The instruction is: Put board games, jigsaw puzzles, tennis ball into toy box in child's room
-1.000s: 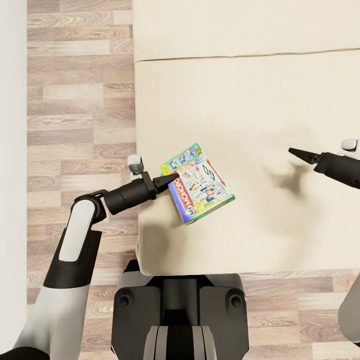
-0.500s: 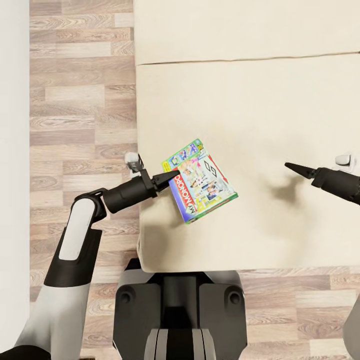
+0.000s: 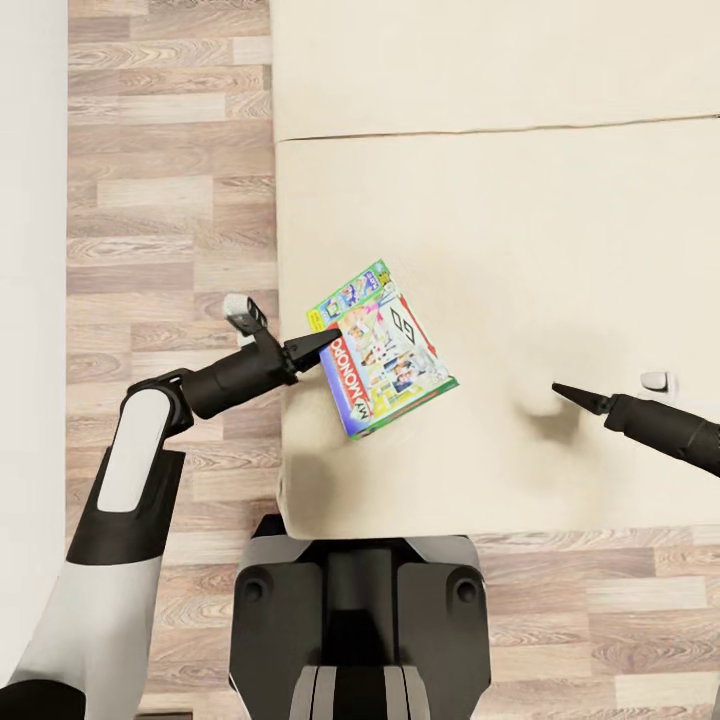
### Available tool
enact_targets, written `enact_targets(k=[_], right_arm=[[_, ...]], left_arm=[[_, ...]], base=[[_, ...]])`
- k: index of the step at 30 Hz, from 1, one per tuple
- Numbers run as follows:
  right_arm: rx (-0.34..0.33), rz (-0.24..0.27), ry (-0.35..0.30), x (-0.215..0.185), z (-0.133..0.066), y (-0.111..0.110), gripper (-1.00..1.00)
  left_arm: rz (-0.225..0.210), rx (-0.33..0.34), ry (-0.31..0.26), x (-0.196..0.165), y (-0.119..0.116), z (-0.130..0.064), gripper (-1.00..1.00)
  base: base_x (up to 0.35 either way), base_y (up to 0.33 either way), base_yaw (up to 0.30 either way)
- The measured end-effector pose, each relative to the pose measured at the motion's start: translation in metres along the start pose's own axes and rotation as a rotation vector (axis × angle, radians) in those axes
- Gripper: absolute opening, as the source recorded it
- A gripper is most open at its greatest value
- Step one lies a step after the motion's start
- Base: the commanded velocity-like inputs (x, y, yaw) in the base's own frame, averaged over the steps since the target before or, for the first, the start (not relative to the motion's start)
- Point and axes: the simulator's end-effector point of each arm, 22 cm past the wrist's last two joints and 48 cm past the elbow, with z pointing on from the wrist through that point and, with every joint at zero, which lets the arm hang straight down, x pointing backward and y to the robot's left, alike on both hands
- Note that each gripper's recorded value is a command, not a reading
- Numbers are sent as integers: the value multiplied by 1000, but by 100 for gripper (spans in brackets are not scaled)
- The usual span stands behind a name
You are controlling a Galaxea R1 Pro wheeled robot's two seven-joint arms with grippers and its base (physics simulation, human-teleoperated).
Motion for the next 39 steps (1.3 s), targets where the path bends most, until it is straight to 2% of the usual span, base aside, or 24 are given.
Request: enact_targets(k=[5, 10, 20, 25, 32, 39], right_arm=[[9, 22, 25, 17, -10, 1, 100], [16, 36, 39, 27, -20, 3, 100], [15, 31, 35, 27, -34, 14, 100], [11, 24, 29, 25, -40, 20, 100], [6, 17, 21, 23, -46, 30, 100], [-12, 25, 7, 24, -47, 44, 100]], left_arm=[[3, 25, 0, 2, -13, -6, -100], [0, 19, 4, 8, -17, -16, -100], [-10, 19, 9, 19, -29, -32, -100], [-39, 17, 8, 33, -29, -43, -100], [-67, 19, -33, 38, -33, -67, -100], [-66, 27, -51, 39, -45, -76, -100]], base=[[0, 0, 0], [0, 0, 0], [0, 0, 0], [0, 0, 0], [0, 0, 0], [0, 0, 0]])
